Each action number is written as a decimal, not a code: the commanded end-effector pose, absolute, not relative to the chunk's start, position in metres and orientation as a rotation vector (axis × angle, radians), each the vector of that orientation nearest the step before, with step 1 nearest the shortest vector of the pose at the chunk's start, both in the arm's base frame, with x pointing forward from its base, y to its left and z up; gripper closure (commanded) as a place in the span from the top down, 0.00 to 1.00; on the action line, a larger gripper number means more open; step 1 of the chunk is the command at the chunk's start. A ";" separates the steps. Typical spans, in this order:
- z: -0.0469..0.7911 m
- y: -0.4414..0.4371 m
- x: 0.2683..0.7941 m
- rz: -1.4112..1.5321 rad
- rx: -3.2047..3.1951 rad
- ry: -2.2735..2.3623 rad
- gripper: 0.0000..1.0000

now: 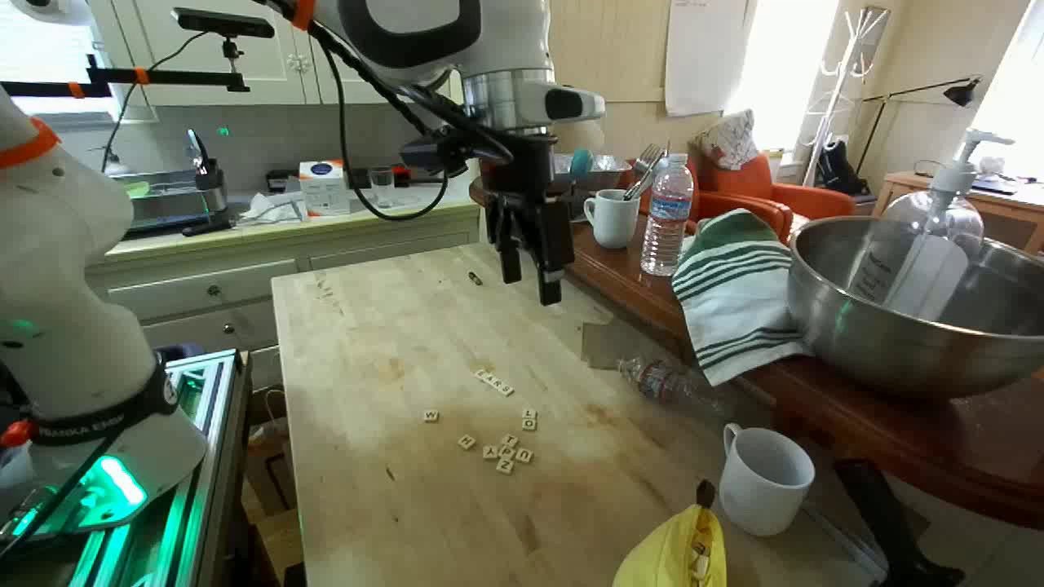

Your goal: Replace the tile letter s with tile letter t, then add tile letter h to the word

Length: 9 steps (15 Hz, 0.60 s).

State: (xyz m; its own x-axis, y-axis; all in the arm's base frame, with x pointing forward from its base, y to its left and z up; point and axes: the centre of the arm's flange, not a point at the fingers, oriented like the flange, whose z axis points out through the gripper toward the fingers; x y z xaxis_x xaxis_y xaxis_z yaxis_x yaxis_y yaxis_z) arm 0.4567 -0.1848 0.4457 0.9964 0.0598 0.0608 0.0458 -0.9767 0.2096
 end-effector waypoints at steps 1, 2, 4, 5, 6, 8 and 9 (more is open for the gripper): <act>0.446 -0.185 0.457 0.098 2.929 0.078 1.00; 0.446 -0.185 0.457 0.098 2.929 0.078 1.00; 0.446 -0.185 0.457 0.098 2.929 0.078 1.00; 0.446 -0.185 0.457 0.098 2.929 0.078 1.00; 0.446 -0.185 0.457 0.098 2.929 0.078 1.00; 0.438 -0.177 0.461 0.086 2.932 0.102 1.00; 0.431 -0.169 0.464 0.083 2.926 0.126 1.00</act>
State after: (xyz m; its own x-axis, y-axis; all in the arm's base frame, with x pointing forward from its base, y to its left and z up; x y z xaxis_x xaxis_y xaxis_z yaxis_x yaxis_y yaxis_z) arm 0.4572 -0.1835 0.4454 0.9962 0.0624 0.0600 0.0485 -0.9766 0.2096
